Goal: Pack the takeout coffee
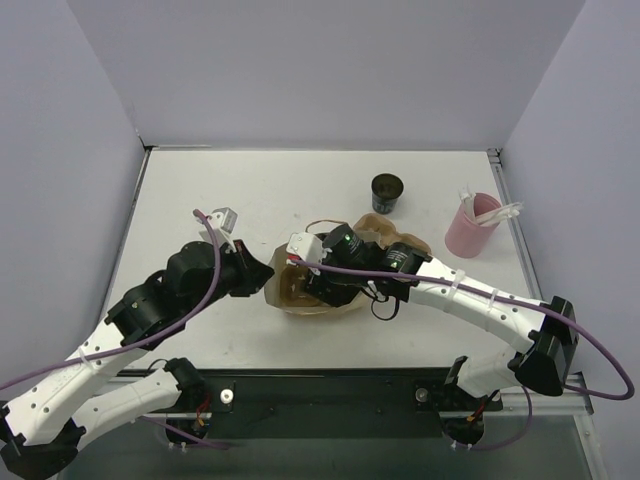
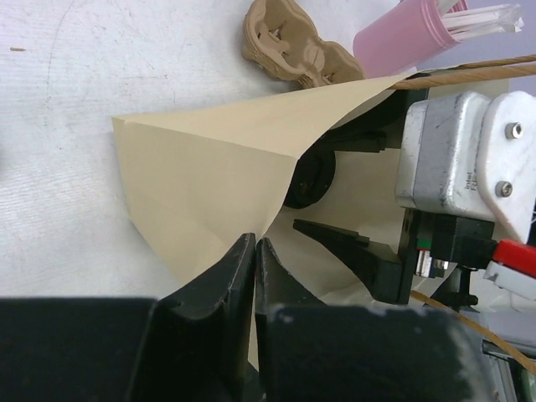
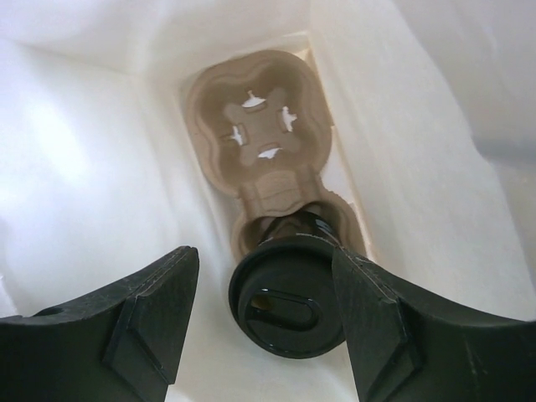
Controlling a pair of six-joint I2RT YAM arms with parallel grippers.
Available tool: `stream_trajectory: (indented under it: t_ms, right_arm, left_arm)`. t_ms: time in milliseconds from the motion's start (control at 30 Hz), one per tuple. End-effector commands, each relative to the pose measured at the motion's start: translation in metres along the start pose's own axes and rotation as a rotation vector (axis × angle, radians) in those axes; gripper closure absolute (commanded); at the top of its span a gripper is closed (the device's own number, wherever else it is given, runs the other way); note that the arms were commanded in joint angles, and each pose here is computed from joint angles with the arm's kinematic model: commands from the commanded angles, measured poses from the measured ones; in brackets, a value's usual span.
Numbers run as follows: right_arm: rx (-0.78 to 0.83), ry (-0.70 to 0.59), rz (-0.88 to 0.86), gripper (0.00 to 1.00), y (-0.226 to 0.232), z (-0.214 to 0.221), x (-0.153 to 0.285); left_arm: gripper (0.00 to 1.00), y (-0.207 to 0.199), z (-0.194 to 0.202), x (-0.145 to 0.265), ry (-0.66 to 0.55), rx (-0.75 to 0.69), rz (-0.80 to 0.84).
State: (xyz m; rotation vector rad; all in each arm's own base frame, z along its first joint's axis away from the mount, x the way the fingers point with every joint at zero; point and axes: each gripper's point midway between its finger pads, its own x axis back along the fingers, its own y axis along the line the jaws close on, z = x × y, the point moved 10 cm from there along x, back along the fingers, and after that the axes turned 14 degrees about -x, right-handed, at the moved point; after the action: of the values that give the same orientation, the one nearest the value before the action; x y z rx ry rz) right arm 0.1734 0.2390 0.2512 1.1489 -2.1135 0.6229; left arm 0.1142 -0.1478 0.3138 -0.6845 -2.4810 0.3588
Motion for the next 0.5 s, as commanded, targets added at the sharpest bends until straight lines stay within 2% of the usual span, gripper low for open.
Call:
stream_trajectory:
  t_ms: [0,133,467]
  right_arm:
    - [-0.059,-0.045,-0.043,0.35,0.004,-0.013,0.019]
    - [-0.108,-0.059,-0.039,0.35,0.002,-0.021,0.027]
    - [-0.258,-0.155,0.067,0.39,-0.011,-0.045,0.054]
  left_arm:
    - [0.76,0.001,-0.007,0.008,-0.006,-0.014,-0.029]
    - [0.61,-0.003,-0.016,0.006,-0.016,-0.05,-0.014]
    - [0.47,-0.014,-0.045,0.006,-0.072,-0.125,-0.008]
